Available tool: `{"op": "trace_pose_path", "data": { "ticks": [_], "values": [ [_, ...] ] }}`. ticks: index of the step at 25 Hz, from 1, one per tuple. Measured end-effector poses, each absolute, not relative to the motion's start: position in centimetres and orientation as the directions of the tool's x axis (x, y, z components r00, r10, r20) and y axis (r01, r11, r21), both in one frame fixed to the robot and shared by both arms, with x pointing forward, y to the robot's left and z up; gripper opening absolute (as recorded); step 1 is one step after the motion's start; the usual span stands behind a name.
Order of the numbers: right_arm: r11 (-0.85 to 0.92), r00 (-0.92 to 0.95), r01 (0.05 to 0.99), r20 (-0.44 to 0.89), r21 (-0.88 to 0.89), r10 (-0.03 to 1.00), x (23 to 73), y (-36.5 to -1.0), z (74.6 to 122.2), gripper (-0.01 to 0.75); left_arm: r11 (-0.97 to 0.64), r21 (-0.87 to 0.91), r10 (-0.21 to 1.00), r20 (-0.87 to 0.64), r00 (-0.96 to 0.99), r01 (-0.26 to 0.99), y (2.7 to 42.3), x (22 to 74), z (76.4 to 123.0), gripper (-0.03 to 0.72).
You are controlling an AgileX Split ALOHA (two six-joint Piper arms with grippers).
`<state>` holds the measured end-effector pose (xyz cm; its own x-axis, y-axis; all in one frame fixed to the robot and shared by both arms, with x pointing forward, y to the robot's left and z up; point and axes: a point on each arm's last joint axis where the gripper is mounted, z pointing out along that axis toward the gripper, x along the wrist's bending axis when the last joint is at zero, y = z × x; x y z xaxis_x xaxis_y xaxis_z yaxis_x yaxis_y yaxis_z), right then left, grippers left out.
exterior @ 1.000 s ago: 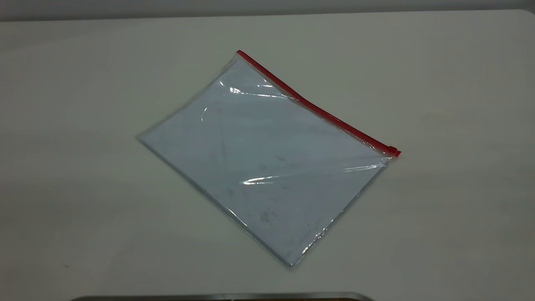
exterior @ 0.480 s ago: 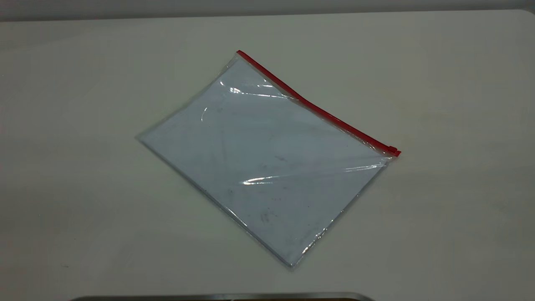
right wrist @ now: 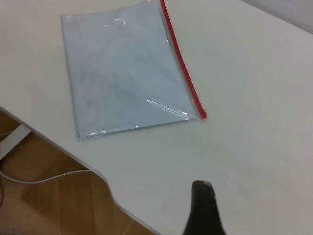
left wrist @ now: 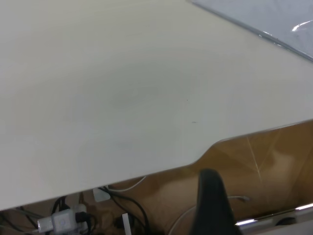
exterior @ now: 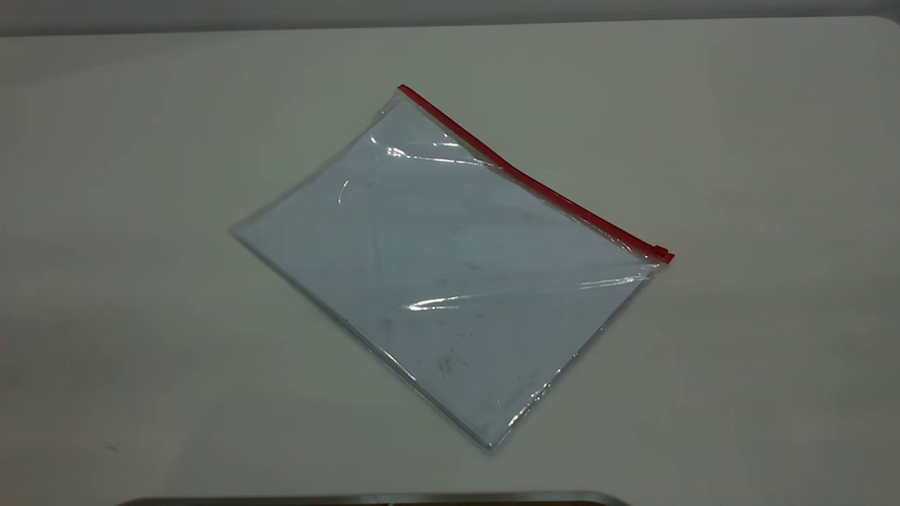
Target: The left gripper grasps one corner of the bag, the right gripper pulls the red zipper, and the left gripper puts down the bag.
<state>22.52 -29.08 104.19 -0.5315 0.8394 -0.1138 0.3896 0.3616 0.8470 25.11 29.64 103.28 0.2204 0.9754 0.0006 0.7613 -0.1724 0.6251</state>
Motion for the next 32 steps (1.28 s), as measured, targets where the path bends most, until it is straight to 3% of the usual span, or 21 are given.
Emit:
{"op": "trace_pose_path", "data": {
  "ticks": [10,28,32],
  "values": [
    [0.361,-0.532,0.39,-0.113,0.847,0.839,22.5,-29.1,104.2,0.591,-0.038,0.739,0.999,0.025,0.028,0.672,30.0,23.1,103.3,0.567],
    [0.361,-0.532,0.39,-0.113,0.847,0.839,22.5,-29.1,104.2,0.591,-0.036,0.777,0.999,0.025,0.026,0.629,29.9,22.2,103.2,0.567],
    [0.324,-0.454,0.421,-0.112,0.847,0.884,22.6,-28.9,104.2,0.591,-0.036,0.777,0.999,0.025,0.026,0.629,29.9,22.2,103.2,0.567]
  ]
}}
